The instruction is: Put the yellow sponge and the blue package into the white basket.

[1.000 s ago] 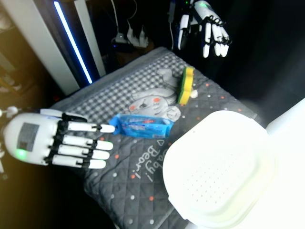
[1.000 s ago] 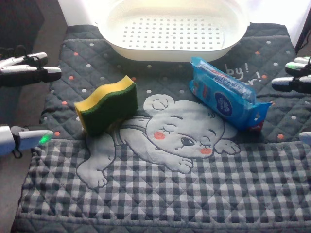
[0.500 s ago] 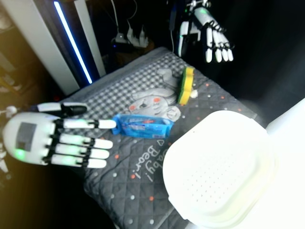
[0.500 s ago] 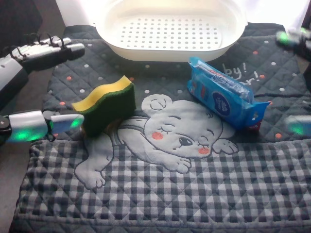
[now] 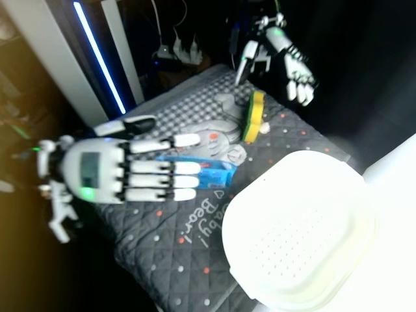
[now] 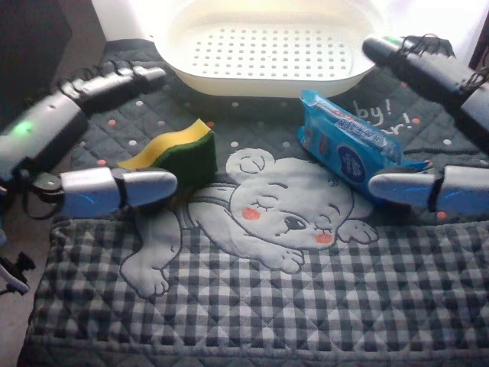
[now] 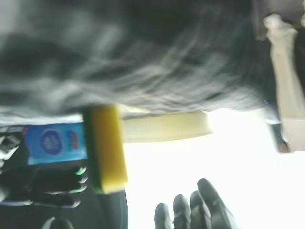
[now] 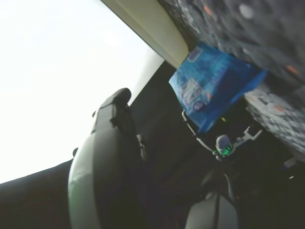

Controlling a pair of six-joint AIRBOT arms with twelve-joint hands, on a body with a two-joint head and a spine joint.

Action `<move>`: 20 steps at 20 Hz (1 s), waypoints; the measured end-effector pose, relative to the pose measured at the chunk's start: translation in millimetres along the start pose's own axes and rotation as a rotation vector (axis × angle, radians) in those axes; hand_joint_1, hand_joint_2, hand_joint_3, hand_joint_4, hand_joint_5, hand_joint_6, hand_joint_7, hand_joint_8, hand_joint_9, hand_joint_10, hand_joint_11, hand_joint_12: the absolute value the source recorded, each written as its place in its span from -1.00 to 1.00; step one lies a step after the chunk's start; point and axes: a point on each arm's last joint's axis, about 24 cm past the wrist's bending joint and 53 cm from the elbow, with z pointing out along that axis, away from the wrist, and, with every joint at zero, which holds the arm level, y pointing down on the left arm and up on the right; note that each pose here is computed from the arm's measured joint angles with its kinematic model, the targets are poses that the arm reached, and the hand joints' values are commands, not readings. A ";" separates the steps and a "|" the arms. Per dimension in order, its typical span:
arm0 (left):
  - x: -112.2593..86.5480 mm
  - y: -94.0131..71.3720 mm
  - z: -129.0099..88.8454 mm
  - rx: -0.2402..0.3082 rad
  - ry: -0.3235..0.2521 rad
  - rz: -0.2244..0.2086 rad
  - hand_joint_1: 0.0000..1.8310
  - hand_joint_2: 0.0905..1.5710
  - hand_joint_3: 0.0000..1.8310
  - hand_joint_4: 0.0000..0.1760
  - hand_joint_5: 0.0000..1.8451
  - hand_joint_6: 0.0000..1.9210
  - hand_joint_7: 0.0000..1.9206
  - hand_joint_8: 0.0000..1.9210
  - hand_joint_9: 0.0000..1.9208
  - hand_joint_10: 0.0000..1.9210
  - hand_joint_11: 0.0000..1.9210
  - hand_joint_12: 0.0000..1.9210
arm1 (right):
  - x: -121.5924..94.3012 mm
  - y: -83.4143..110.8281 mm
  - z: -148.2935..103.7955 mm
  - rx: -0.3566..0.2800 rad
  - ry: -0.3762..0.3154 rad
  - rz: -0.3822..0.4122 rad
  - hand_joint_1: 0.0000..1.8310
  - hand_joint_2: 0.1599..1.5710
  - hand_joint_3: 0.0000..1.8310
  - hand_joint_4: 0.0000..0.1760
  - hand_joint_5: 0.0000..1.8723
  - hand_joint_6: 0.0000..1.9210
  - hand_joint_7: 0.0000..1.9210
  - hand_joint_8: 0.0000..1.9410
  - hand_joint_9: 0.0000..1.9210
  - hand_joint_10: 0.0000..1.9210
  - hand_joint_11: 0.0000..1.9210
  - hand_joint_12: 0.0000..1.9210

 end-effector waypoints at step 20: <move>46.6 32.6 32.4 -0.079 0.114 -0.002 0.37 0.35 -1.00 -1.00 0.16 -0.31 0.08 0.12 -0.11 -0.07 -0.49 0.58 | 25.1 -38.3 17.3 0.083 0.020 0.030 0.61 0.41 -1.00 -1.00 -0.18 0.25 -0.08 -0.16 -0.05 0.13 -0.23 0.70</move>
